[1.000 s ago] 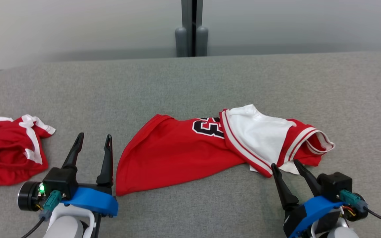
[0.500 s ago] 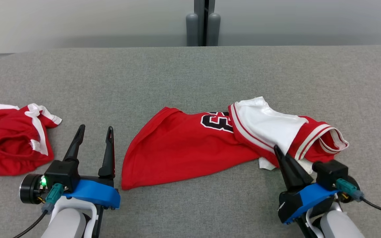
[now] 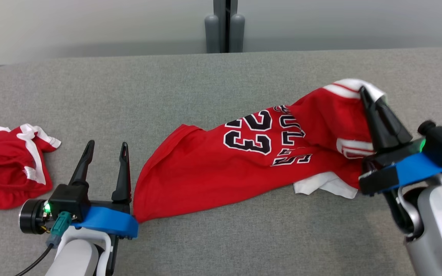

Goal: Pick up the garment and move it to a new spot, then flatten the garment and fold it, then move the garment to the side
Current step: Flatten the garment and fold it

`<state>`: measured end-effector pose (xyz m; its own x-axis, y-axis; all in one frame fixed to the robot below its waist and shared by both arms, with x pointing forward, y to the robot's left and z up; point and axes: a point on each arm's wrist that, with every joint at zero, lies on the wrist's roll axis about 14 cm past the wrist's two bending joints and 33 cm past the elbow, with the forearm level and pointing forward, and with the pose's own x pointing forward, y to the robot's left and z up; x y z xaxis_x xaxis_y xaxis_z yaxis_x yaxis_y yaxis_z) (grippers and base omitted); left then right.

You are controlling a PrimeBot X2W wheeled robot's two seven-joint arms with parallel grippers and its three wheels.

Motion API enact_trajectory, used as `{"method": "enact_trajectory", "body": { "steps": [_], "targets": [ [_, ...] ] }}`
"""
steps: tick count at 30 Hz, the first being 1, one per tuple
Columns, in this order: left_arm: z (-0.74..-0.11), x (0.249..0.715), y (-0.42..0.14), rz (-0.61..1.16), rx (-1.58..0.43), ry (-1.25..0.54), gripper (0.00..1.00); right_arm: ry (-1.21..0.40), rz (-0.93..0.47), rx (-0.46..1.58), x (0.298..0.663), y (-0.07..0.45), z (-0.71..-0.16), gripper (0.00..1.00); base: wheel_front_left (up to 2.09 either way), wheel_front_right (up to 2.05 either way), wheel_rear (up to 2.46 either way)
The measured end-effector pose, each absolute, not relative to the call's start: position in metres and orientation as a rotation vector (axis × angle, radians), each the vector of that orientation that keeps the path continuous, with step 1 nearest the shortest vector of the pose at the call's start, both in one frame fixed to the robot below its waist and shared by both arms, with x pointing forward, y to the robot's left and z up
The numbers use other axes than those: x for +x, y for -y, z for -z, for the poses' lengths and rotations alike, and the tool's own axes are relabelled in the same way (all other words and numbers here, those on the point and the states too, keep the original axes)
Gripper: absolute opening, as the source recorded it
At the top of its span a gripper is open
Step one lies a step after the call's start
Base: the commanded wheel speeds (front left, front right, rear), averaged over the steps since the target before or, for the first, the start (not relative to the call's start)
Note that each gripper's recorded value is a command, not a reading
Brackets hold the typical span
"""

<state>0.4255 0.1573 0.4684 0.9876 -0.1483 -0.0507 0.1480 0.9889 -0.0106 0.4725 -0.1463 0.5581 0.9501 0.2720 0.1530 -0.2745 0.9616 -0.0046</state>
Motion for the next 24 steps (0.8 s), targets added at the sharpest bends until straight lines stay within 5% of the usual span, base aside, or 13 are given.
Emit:
{"method": "enact_trajectory", "body": {
  "steps": [16,17,19,20,24],
  "targets": [
    [-0.454,0.458,-0.166,0.113,-0.007,-0.056,1.0,-0.019,-0.246,-0.007,0.576,0.163,-0.492,0.0,0.0,0.0,0.0],
    [-0.452,0.458,-0.167,0.108,-0.005,-0.062,1.0,-0.045,-0.243,-0.01,0.579,0.164,-0.483,0.17,0.0,0.0,0.0],
    [-0.448,0.457,-0.168,0.106,-0.007,-0.071,1.0,-0.083,-0.237,-0.014,0.581,0.165,-0.467,0.84,0.0,0.0,0.0],
    [-0.448,0.457,-0.167,0.106,-0.006,-0.071,1.0,-0.097,-0.229,-0.016,0.58,0.168,-0.462,1.0,0.0,0.0,0.0],
    [-0.456,0.454,-0.165,0.113,-0.009,-0.057,1.0,-0.101,-0.197,-0.023,0.572,0.179,-0.459,1.0,0.0,0.0,0.0]
  ]
}}
